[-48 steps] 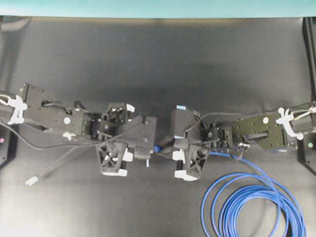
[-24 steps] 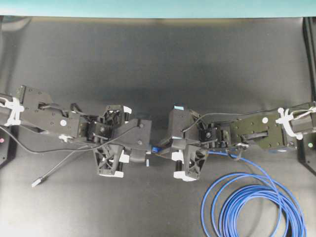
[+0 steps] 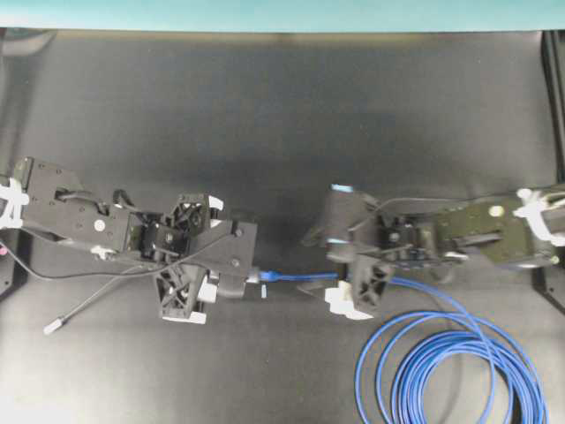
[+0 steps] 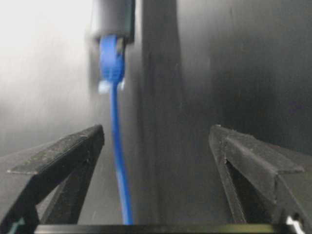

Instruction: Insert the LAN cable into the hub.

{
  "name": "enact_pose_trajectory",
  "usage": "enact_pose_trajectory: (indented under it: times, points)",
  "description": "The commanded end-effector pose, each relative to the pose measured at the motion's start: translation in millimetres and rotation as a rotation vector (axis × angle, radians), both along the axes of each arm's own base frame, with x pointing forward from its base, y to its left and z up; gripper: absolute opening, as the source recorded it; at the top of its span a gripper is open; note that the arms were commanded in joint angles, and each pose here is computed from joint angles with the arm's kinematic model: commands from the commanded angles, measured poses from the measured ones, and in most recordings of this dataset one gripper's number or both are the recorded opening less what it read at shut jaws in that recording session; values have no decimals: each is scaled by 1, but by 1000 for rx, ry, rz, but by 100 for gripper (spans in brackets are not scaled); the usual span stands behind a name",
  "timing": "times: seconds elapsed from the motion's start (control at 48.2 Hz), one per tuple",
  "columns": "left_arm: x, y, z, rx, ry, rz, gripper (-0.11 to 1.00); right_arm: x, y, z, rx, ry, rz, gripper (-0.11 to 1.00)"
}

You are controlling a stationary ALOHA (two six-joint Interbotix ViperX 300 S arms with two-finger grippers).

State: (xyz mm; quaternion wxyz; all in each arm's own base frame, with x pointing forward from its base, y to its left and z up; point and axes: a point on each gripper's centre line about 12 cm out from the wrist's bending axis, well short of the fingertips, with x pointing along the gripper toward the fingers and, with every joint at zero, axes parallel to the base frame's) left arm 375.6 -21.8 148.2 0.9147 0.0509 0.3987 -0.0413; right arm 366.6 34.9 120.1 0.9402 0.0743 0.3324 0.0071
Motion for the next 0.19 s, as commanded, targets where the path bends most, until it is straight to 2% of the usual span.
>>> enact_pose_trajectory:
  times: [0.0, 0.104, 0.166]
  points:
    - [2, 3, 9, -3, -31, 10, 58, -5, 2, 15, 23, -52, -9, 84]
    - [2, 5, 10, -3, -31, 14, 83, -17, 0, 22, 44, -82, -25, 84]
    - [1, 6, 9, -2, -26, 17, 88, -25, -1, 25, 52, -93, -31, 84]
